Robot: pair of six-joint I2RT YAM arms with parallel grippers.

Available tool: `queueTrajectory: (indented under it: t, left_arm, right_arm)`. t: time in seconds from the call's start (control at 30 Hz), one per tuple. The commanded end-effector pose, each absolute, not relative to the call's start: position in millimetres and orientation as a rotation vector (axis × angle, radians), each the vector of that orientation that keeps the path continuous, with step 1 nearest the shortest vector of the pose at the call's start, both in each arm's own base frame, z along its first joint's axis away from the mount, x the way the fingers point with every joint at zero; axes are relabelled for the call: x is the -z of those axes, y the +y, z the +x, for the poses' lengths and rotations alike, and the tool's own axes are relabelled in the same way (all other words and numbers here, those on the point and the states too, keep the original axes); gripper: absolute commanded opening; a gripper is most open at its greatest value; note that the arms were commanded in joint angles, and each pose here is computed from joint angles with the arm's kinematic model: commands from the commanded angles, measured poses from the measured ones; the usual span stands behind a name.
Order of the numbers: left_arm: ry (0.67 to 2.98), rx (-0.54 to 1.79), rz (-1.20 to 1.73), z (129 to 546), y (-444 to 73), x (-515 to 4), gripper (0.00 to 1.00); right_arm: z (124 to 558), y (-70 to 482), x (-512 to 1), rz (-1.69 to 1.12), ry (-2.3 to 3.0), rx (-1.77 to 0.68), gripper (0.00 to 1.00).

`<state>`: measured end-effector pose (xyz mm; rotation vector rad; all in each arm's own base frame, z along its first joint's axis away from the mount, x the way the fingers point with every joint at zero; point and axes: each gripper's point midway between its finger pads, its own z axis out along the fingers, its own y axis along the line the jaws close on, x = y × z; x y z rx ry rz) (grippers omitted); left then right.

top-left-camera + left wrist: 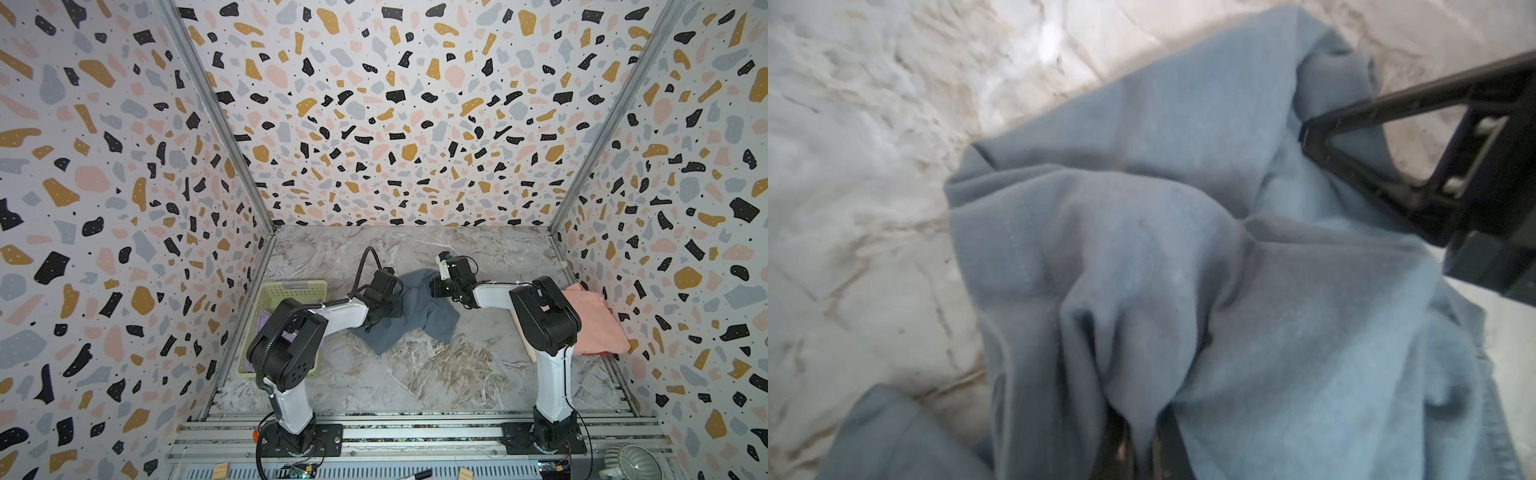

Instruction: Fold and stack the t-shirts

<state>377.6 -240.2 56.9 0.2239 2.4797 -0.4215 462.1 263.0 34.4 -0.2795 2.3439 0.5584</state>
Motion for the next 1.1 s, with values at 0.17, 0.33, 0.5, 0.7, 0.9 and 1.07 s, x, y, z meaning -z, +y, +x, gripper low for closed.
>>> queueTrajectory:
  t: [0.17, 0.33, 0.5, 0.7, 0.9, 1.07]
  left_arm:
    - [1.983, 0.536, 0.182, 434.7, -226.6, -281.1, 0.00]
    - [1.846, 0.400, 0.026, 420.3, -161.4, -320.5, 0.45]
    - [1.993, 0.180, -0.059, 416.7, -125.0, -264.8, 0.87]
    - [2.058, 0.080, -0.135, 410.2, -106.6, -238.1, 0.95]
    - [2.116, 0.305, -0.022, 400.7, -145.2, -218.0, 0.93]
    - [2.198, 0.502, 0.126, 383.8, -208.7, -186.6, 0.91]
  right_arm:
    - [496.9, 203.2, -285.0, -0.202, 1.832, -0.443, 0.00]
    - [415.5, 183.3, -368.1, -0.287, 1.642, -0.416, 0.00]
    - [339.6, 206.7, -335.6, -0.397, 1.662, -0.561, 0.34]
    - [287.4, 244.6, -260.9, -0.605, 1.857, -0.638, 0.69]
    - [292.7, 207.7, -290.5, -0.490, 1.766, -0.526, 0.85]
    - [335.6, 181.3, -273.1, -0.355, 1.831, -0.468, 0.87]
